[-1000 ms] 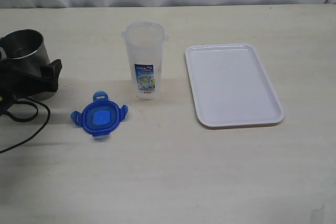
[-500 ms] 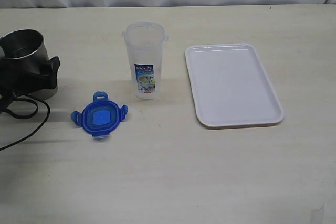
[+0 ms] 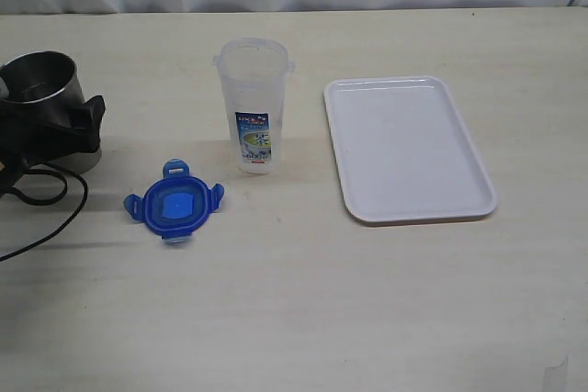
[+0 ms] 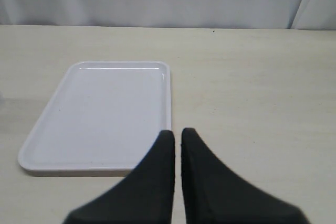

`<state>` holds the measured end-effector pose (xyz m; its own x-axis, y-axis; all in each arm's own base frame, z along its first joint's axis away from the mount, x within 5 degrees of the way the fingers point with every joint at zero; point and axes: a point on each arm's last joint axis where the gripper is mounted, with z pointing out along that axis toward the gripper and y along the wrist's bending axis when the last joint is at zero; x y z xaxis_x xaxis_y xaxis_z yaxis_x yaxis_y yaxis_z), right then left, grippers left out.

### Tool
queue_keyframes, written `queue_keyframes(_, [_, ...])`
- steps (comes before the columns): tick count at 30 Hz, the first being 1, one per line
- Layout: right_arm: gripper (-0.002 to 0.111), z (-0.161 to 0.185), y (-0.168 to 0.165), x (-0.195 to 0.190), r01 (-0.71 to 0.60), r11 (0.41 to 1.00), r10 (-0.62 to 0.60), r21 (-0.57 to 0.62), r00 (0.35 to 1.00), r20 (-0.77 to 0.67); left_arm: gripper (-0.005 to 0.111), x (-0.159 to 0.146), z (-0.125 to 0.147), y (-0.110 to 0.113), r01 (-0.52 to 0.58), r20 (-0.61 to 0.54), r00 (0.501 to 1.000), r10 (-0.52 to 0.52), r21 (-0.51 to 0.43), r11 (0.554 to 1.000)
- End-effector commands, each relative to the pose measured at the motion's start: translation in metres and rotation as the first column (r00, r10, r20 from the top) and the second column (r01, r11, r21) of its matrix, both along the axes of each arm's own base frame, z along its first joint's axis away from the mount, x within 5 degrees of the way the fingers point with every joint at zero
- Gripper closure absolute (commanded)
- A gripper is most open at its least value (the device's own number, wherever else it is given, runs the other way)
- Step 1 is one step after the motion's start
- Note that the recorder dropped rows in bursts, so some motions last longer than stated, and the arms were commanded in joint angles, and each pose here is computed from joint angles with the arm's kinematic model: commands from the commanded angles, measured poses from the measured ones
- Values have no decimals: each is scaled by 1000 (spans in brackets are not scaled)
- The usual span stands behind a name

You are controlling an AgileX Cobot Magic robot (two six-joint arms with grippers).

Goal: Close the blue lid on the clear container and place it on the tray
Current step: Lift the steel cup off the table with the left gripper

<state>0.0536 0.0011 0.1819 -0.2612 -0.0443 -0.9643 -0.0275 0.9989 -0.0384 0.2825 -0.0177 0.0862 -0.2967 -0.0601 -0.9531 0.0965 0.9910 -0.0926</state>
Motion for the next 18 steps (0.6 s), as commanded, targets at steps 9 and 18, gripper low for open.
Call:
queue_keyframes(9, [104, 0, 0, 0, -4, 1000, 4, -4, 1000, 6, 2, 1, 2, 0, -7, 16, 1000, 7, -1, 1000])
queue_keyframes(18, [104, 0, 0, 0, -4, 1000, 4, -4, 1000, 6, 8, 1, 2, 0, -1, 16, 1000, 1, -1, 1000])
